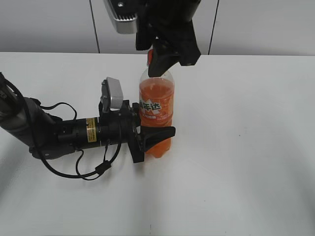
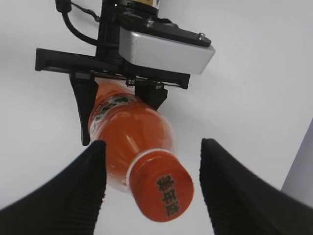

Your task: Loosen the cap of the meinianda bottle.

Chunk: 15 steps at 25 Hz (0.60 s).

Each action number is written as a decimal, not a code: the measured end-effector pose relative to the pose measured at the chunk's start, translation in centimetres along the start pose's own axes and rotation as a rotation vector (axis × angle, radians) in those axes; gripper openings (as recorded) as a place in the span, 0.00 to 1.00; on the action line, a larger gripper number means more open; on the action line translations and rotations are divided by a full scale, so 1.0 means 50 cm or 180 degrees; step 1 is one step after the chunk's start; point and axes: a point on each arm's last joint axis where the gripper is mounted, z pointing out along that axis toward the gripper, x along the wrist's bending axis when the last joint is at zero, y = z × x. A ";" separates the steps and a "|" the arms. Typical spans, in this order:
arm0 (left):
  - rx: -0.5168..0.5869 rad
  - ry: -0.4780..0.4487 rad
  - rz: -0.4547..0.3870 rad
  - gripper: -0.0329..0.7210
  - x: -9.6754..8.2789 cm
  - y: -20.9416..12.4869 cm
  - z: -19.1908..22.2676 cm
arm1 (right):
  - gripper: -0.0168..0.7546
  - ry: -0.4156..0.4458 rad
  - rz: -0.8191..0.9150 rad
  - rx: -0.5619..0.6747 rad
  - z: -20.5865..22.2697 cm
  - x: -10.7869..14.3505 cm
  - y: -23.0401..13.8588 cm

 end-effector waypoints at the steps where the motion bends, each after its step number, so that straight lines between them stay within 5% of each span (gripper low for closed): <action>1: 0.0000 0.0000 0.0000 0.57 0.000 0.000 0.000 | 0.62 -0.0009 0.0082 -0.0006 -0.003 0.000 0.001; 5: 0.0000 0.0000 0.0000 0.57 0.000 0.000 0.000 | 0.66 -0.0089 0.0723 -0.0066 -0.030 0.004 0.006; 15: -0.0002 0.0006 -0.0002 0.57 0.000 0.000 0.000 | 0.69 -0.0224 0.3541 -0.0276 -0.096 0.015 0.014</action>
